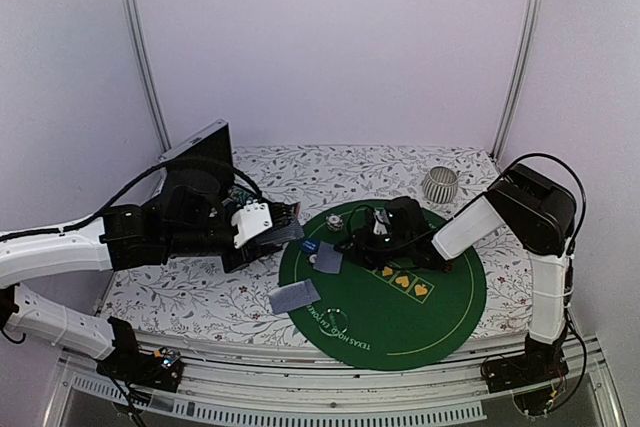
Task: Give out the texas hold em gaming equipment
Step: Pick up the poker card from the poker table mat.
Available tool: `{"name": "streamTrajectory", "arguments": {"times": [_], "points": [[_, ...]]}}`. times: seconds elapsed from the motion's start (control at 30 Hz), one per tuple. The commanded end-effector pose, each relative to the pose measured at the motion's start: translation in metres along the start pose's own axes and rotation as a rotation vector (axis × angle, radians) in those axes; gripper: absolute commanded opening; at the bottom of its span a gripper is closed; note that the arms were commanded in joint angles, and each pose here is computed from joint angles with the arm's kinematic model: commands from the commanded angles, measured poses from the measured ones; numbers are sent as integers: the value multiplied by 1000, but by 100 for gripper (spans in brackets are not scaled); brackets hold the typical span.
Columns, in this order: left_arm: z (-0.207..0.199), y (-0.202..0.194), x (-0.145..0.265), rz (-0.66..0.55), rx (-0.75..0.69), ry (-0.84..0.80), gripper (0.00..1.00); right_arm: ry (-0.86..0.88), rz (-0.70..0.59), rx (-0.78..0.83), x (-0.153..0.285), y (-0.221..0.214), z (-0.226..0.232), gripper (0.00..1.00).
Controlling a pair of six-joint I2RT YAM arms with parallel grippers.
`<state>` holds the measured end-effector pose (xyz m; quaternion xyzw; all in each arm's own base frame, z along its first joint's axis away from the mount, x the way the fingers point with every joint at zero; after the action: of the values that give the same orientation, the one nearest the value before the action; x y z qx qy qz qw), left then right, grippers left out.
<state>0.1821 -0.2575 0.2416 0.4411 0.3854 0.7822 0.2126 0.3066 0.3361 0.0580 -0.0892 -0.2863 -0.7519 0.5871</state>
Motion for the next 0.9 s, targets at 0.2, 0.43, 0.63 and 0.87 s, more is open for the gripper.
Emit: {"name": "streamTrajectory", "arguments": {"times": [0.2, 0.43, 0.63, 0.87], "points": [[3, 3, 4, -30, 3, 7, 43, -24, 35, -68, -11, -12, -26, 3], [3, 2, 4, -30, 1, 5, 43, 57, 4, 33, 5, 1, 8, 2], [3, 2, 4, -28, 0, 8, 43, -22, -54, 327, 39, 24, 59, 2], [3, 2, 4, -28, -1, 10, 43, -364, -74, 771, 84, 44, 72, 2]]}}
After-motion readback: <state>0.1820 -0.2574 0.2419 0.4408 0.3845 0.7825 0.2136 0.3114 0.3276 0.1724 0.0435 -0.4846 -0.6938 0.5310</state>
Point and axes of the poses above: each gripper's point midway between its finger pads, its own x axis back along the fingers, its own z axis along the line the jaws close on, y = z × x, the point moved 6 cm from there along x, back along the fingers, and after that the axes turned 9 degrees about x, right-handed, at the moved point
